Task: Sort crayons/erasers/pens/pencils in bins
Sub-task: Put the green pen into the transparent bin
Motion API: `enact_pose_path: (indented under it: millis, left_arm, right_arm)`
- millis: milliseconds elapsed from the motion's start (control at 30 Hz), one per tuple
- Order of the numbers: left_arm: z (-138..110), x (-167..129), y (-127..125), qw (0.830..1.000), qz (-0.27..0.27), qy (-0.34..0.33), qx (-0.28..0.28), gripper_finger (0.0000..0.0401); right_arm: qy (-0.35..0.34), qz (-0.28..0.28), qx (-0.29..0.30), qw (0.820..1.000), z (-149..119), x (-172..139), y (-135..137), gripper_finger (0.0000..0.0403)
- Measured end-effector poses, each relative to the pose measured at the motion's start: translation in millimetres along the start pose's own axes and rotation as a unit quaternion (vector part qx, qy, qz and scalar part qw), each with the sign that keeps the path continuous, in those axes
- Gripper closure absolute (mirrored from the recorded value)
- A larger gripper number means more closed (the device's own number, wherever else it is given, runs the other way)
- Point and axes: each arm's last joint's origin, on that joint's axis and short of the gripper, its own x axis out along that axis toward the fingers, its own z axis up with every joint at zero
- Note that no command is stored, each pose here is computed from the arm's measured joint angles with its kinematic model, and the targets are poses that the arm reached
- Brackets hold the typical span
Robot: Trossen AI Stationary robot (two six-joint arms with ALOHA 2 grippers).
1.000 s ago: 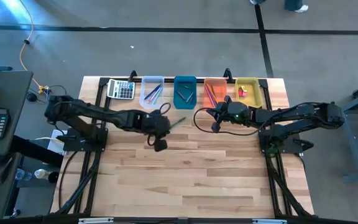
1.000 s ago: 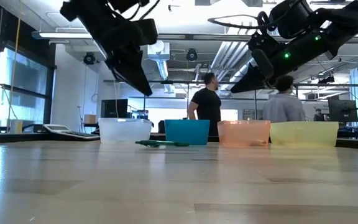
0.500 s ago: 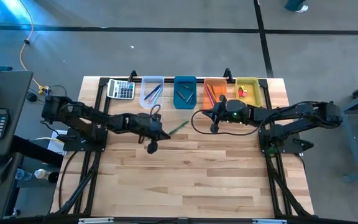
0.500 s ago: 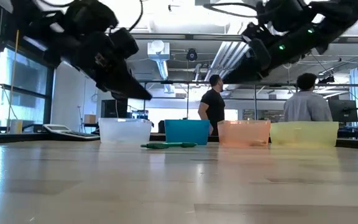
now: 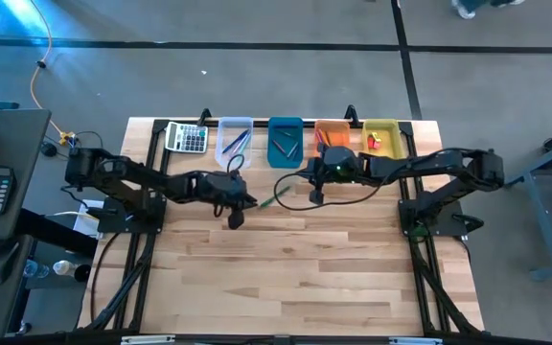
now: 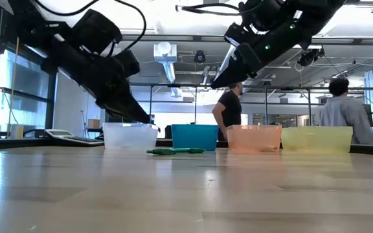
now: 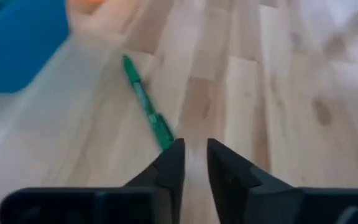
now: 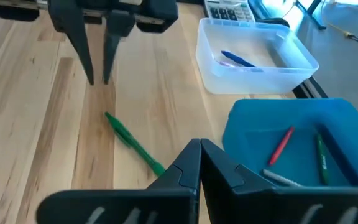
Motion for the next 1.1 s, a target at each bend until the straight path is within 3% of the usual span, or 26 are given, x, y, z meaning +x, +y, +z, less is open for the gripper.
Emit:
enact_pose_path:
  millis: [267,433,767,1100]
  left_arm:
    - [11.2,14.2,-12.8,0.998,0.053,0.003,-0.013,0.0265]
    - [14.6,36.7,-13.2,0.998,0.063,0.020,-0.012,0.0240]
    - [6.0,72.5,-6.6,0.991,0.100,0.092,-0.002,0.0260]
    - [2.2,74.5,-2.3,0.985,0.105,0.134,0.035,0.0315]
  right_arm:
    - [-0.003,-0.005,0.001,1.000,-4.2,0.6,-2.5,0.0403]
    - [-0.002,-0.012,-0.021,1.000,-5.0,0.7,-7.0,0.0403]
    - [0.009,-0.025,-0.032,0.999,-8.4,0.7,-16.3,0.0403]
    - [0.011,-0.024,-0.037,0.999,-9.0,0.7,-16.1,0.0403]
